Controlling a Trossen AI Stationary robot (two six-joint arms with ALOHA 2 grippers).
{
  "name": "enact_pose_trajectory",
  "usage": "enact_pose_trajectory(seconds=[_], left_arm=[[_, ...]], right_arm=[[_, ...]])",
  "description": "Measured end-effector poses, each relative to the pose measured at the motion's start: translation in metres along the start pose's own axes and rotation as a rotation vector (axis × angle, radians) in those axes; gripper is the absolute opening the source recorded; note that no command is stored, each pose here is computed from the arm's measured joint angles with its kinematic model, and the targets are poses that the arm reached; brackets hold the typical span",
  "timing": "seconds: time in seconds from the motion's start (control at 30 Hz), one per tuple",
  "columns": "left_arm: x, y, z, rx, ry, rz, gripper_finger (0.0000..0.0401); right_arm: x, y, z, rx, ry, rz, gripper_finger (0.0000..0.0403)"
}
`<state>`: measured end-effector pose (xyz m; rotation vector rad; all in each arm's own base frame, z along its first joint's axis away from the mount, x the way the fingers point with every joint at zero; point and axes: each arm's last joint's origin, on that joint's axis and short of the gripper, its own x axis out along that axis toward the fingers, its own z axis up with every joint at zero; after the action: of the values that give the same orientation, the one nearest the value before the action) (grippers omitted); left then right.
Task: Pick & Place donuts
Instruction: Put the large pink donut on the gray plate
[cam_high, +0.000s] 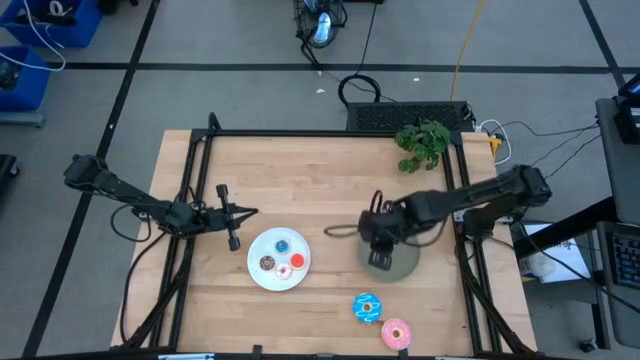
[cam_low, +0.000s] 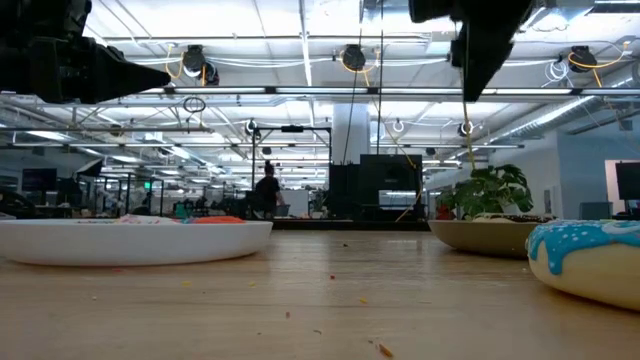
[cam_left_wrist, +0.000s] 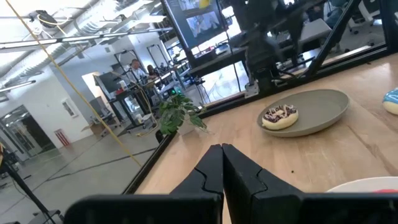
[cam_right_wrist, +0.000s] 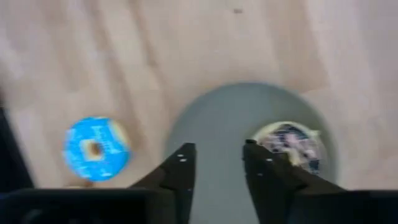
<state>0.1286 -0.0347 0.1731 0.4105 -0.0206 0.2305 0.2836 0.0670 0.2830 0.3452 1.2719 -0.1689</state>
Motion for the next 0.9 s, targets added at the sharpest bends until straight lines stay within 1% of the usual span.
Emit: enact_pose_trajectory(seconds=[0.17,0.2,0.33,0.47,0.63,0.7,0.77,0.9], left_arm=[[0.0,0.0,0.0,0.0,0.0,0.0,0.0006],[0.0,0.0,0.0,0.0,0.0,0.0,0.0006],[0.0,0.0,0.0,-0.004,0.0,0.0,0.0006],[0.0,-0.001,-0.001,0.0,0.012,-0.006,0.0006],[0.0,-0.001,-0.003,0.006,0.027,-0.013,0.0006],[0.0,-0.001,-0.003,0.007,0.028,-0.013,0.0006],[0.0,-0.002,-0.003,0.008,0.03,-0.014,0.0006],[0.0,-0.002,-0.004,0.01,0.032,-0.015,0.0006]], right_arm=[[-0.004,0.033,-0.02,-0.027,0.005,0.052,0.0022],[-0.005,0.039,-0.025,-0.037,0.008,0.06,0.0011],[-0.003,0.062,-0.04,-0.057,-0.016,0.085,0.0012],[0.003,0.082,-0.053,-0.092,-0.031,0.107,0.0002],[0.022,0.104,-0.061,-0.098,0.013,0.129,0.0001],[0.033,0.115,-0.06,-0.117,0.067,0.109,0.0],[0.042,0.125,-0.059,-0.144,0.129,0.061,0.0],[0.047,0.143,-0.055,-0.212,0.205,-0.006,0.0]])
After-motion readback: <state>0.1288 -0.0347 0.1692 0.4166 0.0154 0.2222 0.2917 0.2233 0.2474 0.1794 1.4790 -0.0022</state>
